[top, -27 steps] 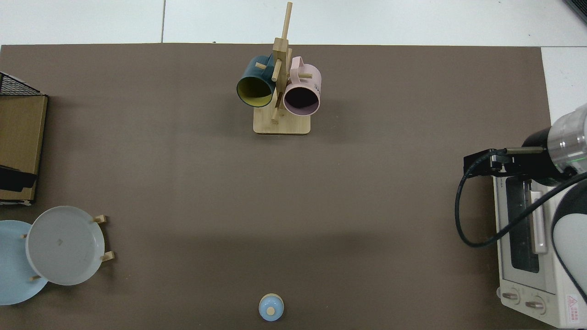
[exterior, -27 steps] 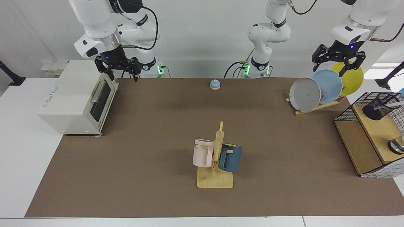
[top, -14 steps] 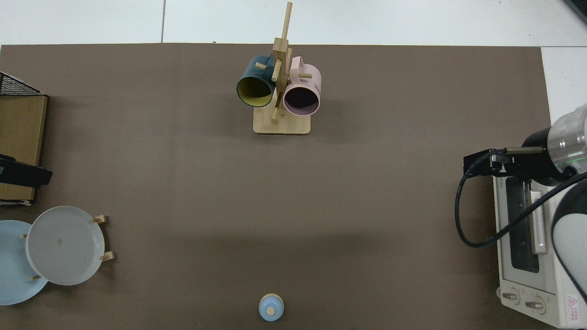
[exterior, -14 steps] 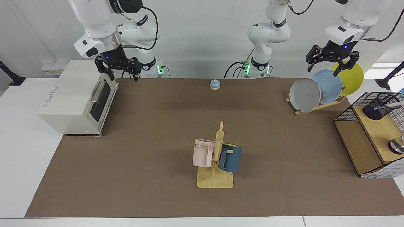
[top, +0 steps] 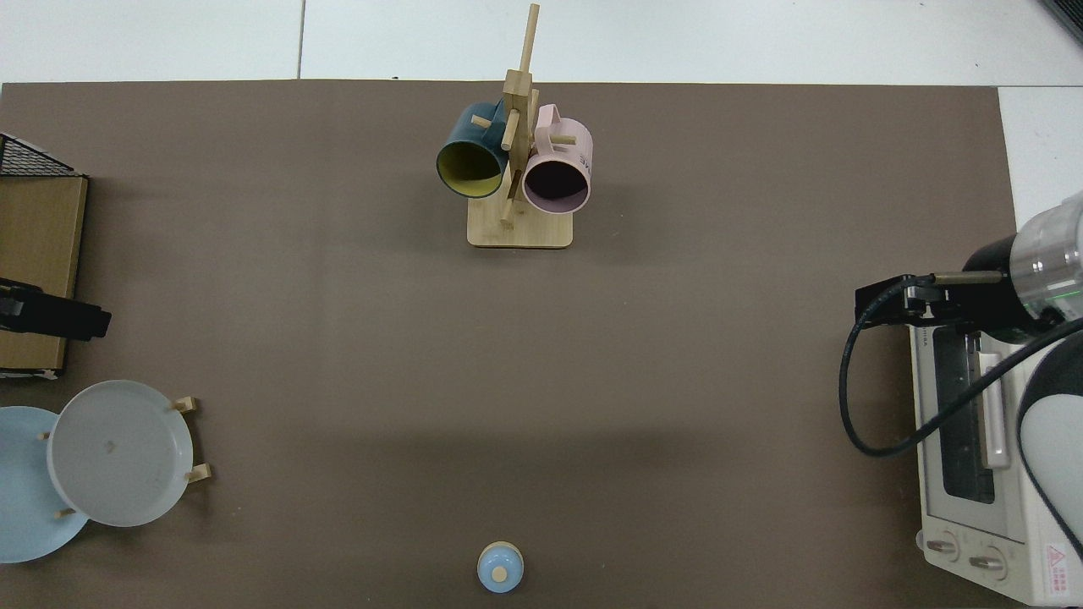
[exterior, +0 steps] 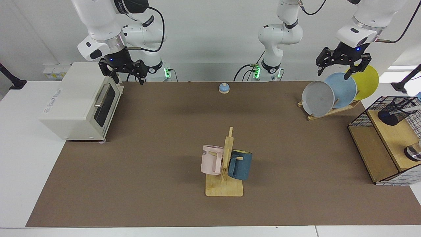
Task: Put markers into pen holder
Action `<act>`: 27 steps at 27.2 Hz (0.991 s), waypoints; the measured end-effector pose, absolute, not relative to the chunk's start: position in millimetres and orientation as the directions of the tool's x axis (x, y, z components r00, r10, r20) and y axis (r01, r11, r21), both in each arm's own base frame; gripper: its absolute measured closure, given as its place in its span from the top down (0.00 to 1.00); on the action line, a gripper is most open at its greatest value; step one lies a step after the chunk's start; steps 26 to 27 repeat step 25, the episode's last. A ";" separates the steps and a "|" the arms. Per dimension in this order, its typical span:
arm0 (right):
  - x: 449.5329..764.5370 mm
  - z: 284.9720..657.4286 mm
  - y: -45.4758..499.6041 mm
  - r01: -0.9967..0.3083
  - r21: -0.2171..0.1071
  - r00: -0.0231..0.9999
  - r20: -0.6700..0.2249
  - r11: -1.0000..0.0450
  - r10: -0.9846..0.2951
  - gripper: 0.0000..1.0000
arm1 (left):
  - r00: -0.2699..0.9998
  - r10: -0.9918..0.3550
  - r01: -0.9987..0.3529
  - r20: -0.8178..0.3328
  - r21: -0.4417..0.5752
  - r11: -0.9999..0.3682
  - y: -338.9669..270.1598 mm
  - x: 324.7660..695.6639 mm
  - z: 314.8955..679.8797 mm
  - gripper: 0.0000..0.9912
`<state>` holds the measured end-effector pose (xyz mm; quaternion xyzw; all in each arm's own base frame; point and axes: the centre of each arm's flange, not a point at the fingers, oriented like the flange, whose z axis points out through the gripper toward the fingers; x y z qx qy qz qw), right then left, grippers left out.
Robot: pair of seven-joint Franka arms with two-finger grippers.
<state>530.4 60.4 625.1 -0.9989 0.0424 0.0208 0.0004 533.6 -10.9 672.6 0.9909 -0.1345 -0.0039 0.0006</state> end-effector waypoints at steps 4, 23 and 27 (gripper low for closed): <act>530.4 625.1 60.4 -0.085 0.001 0.996 -0.042 -0.996 -0.085 1.00 | 0.967 -0.253 -0.253 -0.007 0.004 -0.967 -15.3 533.5 672.6 1.00; 530.4 625.1 60.4 -0.085 0.001 0.996 -0.042 -0.996 -0.085 1.00 | 0.971 -0.238 -0.238 -0.001 0.014 -0.971 -14.4 534.0 673.0 1.00; 530.4 625.1 60.4 -0.085 0.001 0.996 -0.042 -0.996 -0.085 1.00 | 0.971 -0.238 -0.238 0.000 0.014 -0.971 -13.9 534.0 673.0 1.00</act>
